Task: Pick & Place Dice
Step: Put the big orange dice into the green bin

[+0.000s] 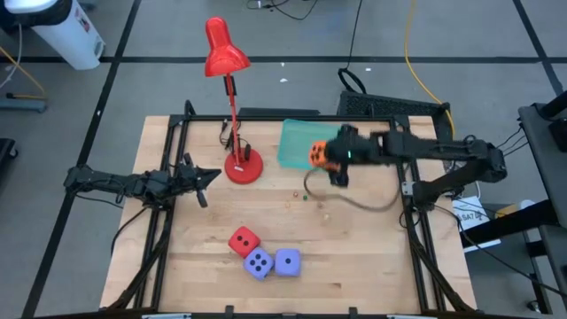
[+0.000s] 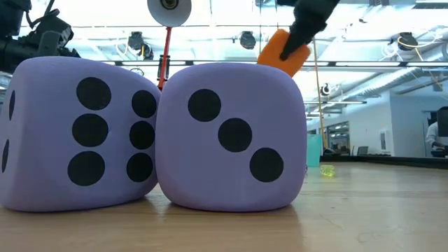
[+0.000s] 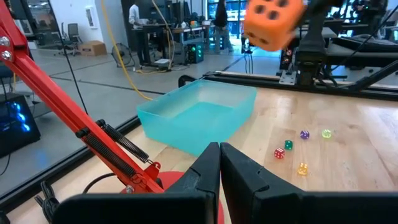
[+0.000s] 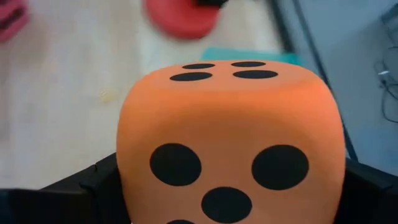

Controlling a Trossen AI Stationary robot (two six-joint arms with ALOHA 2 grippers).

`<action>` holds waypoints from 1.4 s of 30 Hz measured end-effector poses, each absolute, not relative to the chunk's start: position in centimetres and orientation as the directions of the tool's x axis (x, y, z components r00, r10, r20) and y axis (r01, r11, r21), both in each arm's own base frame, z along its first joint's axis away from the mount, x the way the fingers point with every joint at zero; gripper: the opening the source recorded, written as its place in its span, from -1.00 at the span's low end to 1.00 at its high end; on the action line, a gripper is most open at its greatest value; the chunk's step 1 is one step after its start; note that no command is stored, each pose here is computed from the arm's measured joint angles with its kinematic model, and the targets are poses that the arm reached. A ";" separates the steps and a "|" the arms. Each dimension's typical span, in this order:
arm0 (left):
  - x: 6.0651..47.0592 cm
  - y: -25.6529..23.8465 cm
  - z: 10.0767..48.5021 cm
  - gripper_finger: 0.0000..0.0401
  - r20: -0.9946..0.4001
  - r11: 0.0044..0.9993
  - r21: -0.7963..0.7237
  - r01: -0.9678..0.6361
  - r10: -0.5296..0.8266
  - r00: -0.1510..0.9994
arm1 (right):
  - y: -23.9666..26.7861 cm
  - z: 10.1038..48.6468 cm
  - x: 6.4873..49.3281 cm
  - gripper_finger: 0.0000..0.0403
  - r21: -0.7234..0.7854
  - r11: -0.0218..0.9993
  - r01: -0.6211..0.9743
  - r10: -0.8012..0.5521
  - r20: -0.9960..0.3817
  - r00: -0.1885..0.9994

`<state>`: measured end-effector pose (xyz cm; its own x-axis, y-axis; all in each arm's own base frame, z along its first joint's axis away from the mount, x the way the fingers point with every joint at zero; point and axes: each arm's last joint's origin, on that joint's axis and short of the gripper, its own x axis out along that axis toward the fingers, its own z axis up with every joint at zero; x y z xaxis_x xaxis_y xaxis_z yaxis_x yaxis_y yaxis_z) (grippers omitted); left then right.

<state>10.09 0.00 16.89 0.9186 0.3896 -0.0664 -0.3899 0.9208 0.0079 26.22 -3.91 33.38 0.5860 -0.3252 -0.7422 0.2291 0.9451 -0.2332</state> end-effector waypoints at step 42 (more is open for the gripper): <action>15.4 0.7 21.8 -0.98 -0.132 0.906 -0.087 -0.415 0.402 0.906 | -15.1 25.6 30.0 0.98 -0.121 0.977 0.175 -0.193 -0.850 0.489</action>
<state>15.44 0.72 21.82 0.9060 0.4022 -0.1321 -0.4148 0.9057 -0.0873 30.03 -15.14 25.65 0.4895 -0.1932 -0.8503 0.1748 0.9771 -0.1214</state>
